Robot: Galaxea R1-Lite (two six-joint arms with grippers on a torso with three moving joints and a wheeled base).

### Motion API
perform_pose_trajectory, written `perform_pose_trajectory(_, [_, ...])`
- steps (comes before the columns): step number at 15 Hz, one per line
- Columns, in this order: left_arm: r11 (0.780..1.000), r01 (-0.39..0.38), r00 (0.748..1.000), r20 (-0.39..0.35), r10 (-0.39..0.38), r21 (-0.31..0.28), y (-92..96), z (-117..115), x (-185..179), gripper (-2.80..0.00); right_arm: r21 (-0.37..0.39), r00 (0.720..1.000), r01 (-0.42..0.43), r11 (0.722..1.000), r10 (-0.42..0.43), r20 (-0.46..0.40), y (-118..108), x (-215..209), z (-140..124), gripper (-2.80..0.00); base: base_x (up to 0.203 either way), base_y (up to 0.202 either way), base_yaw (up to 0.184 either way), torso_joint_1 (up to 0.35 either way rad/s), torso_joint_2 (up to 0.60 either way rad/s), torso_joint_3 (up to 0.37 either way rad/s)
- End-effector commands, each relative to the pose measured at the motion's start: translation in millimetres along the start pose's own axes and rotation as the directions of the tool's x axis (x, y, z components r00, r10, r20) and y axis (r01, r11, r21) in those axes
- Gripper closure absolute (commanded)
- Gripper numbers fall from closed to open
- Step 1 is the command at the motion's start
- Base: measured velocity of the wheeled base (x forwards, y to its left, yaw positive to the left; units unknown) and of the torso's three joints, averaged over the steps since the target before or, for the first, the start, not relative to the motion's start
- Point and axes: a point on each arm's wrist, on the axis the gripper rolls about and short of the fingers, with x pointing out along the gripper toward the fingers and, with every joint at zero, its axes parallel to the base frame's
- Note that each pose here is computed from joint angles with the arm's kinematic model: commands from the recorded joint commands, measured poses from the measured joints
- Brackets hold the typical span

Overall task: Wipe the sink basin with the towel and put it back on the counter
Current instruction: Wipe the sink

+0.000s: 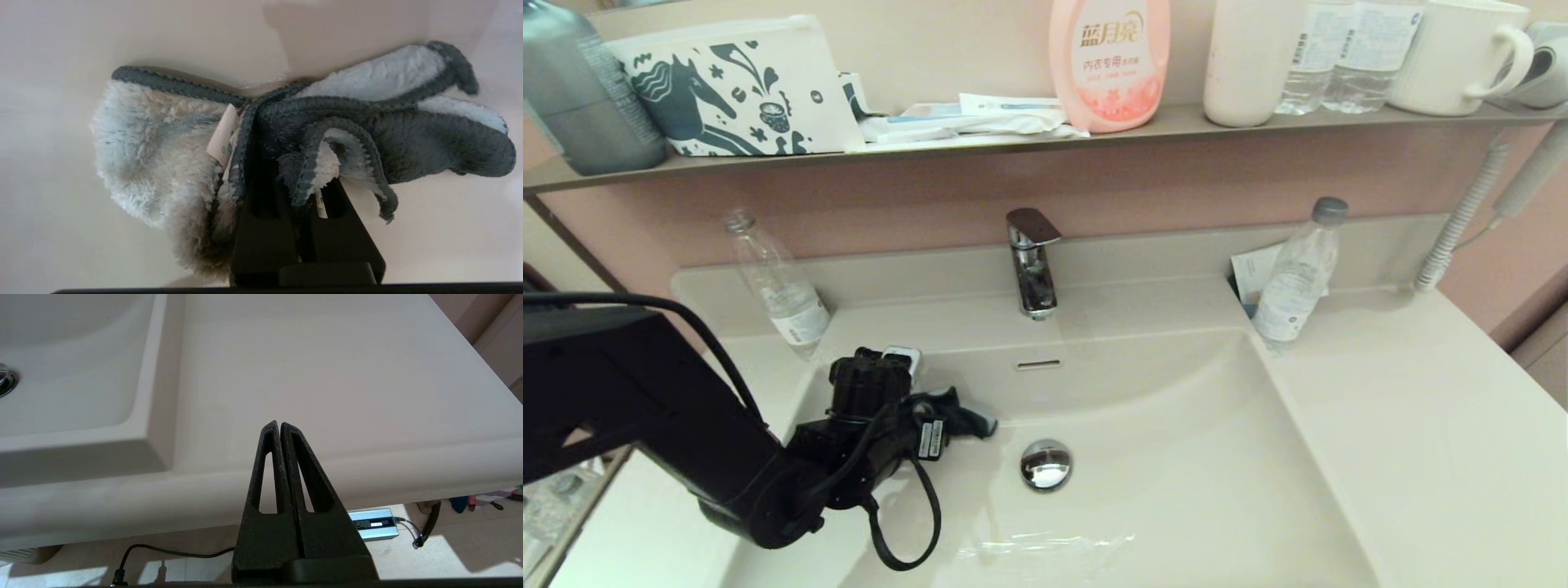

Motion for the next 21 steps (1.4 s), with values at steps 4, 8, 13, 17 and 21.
perform_pose_trajectory(4, [0.996, -0.080, 0.997, 0.010, 0.080, 0.041, 25.8, -15, 12, 0.00, 0.000, 1.000, -0.001, 1.000, 0.001, -0.002, 0, 0, 0, 0.00, 0.000, 0.000, 0.000, 0.000, 0.00, 0.000])
perform_pose_trajectory(8, [0.997, -0.002, 0.999, -0.048, 0.005, 0.075, -5.4, -37, -8, 0.00, 0.000, 1.000, 0.000, 1.000, 0.000, -0.002, 0, 0, 0, 0.00, 0.000, 0.000, 0.000, 0.000, 0.00, 0.000])
perform_pose_trajectory(13, [0.986, 0.082, 0.994, -0.084, -0.070, 0.145, -55.7, -49, -35, 0.00, 0.000, 1.000, -0.001, 1.000, 0.001, -0.002, 0, 0, 0, 0.00, 0.000, 0.000, 0.000, 0.000, 0.00, 0.000])
perform_pose_trajectory(17, [0.979, 0.112, 0.989, -0.119, -0.092, 0.170, -83.0, -43, -51, 0.00, 0.000, 1.000, -0.001, 1.000, 0.001, -0.002, 0, 0, 0, 0.00, 0.000, 0.000, 0.000, 0.000, 0.00, 0.000])
perform_pose_trajectory(21, [0.980, 0.071, 0.982, -0.183, -0.037, 0.187, -68.4, -46, -45, 0.00, 0.000, 1.000, -0.001, 1.000, 0.001, -0.002, 0, 0, 0, 0.00, 0.000, 0.000, 0.000, 0.000, 0.00, 0.000])
